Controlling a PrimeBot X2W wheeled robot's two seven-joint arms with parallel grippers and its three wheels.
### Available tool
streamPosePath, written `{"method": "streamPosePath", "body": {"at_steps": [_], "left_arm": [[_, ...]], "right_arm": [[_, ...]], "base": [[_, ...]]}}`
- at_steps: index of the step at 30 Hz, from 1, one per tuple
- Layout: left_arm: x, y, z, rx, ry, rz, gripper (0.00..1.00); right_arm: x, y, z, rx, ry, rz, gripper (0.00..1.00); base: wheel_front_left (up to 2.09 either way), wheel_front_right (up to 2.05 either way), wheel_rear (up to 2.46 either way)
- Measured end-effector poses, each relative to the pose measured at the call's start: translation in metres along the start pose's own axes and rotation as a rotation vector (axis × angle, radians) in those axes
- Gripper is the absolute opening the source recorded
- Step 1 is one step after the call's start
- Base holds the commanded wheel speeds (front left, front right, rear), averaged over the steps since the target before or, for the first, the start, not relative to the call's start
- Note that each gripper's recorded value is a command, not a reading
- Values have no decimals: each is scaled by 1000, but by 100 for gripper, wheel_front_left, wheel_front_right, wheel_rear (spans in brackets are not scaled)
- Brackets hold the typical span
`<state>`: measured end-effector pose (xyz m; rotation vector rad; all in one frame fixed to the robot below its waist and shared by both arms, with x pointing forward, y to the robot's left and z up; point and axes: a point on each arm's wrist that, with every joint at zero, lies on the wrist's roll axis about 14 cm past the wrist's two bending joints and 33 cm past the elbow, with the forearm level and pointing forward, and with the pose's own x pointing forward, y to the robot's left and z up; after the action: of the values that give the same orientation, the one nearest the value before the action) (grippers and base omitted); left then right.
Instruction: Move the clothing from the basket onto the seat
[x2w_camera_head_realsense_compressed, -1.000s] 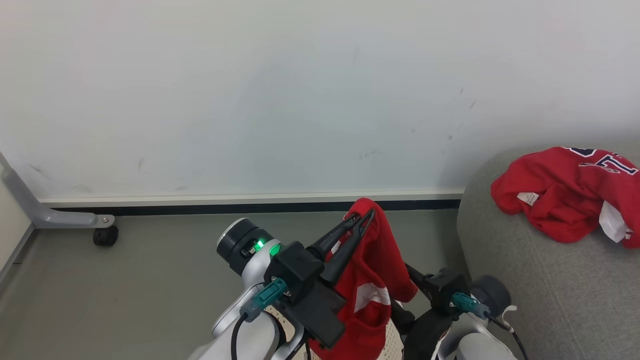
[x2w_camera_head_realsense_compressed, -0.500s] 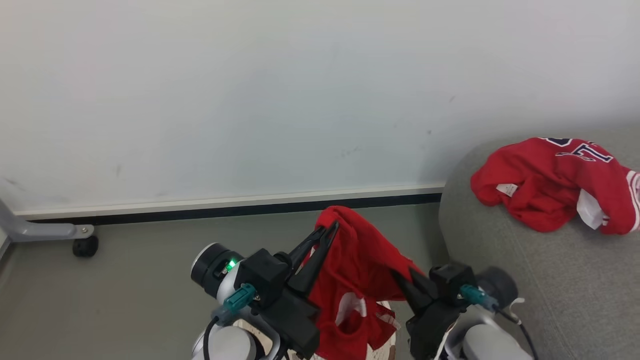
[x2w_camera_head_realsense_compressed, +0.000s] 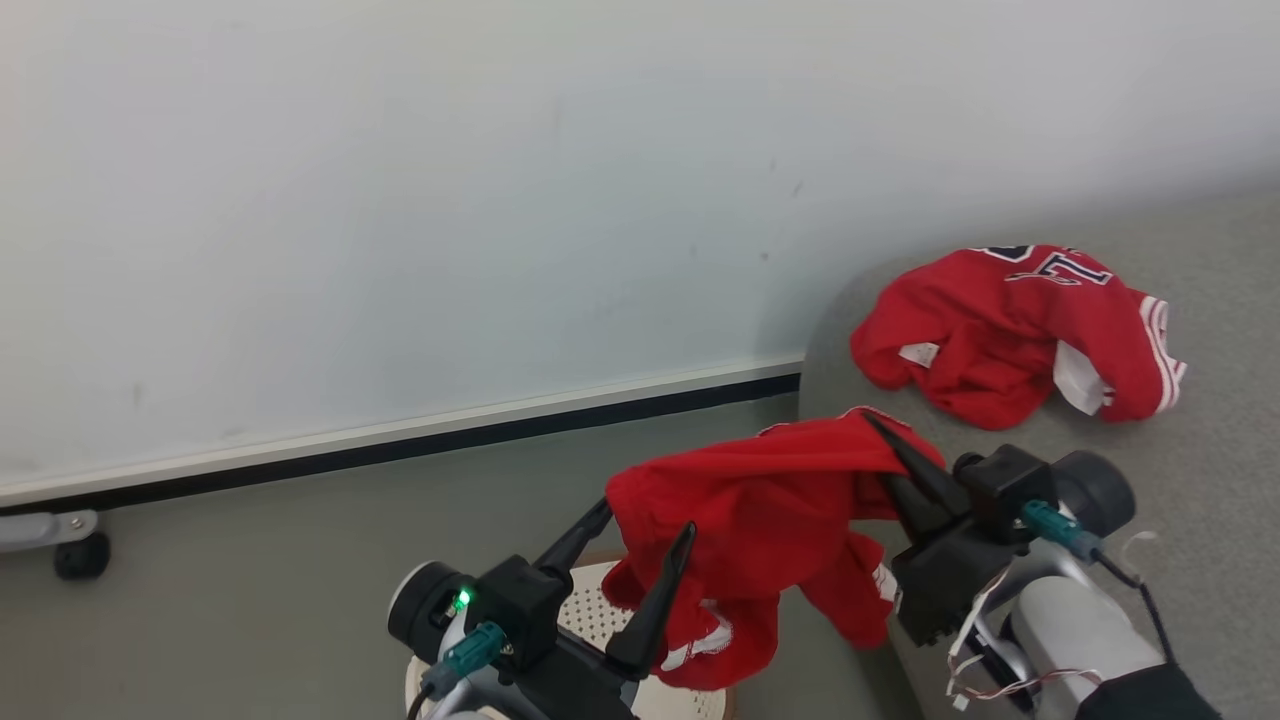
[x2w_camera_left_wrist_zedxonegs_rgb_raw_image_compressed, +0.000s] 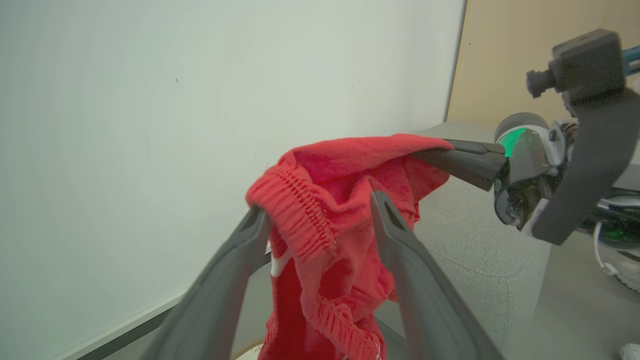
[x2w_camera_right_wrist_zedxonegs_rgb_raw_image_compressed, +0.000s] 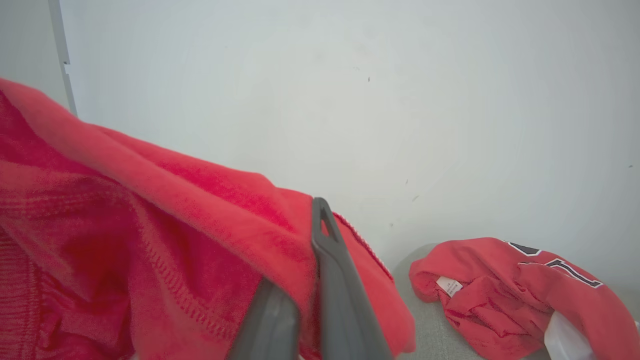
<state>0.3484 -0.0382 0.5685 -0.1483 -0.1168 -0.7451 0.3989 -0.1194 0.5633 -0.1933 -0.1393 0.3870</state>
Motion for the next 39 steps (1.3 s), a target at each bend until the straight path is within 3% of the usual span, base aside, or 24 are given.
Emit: {"method": "streamPosePath", "body": {"at_steps": [15,28,39], "left_arm": [[7,-41,-37,-64,69,-118,100],[9,-86,-59,-109,122,-246,100],[15,-107,-70,-150,146,-316,100]], "right_arm": [[-61,-91,23,-106,-33,-244,0],[-115,-121,20,-80,9,-391,0],[-136,-141,20,-68,37,-466,0]], "base": [[0,0,0],[0,0,0],[0,0,0]]}}
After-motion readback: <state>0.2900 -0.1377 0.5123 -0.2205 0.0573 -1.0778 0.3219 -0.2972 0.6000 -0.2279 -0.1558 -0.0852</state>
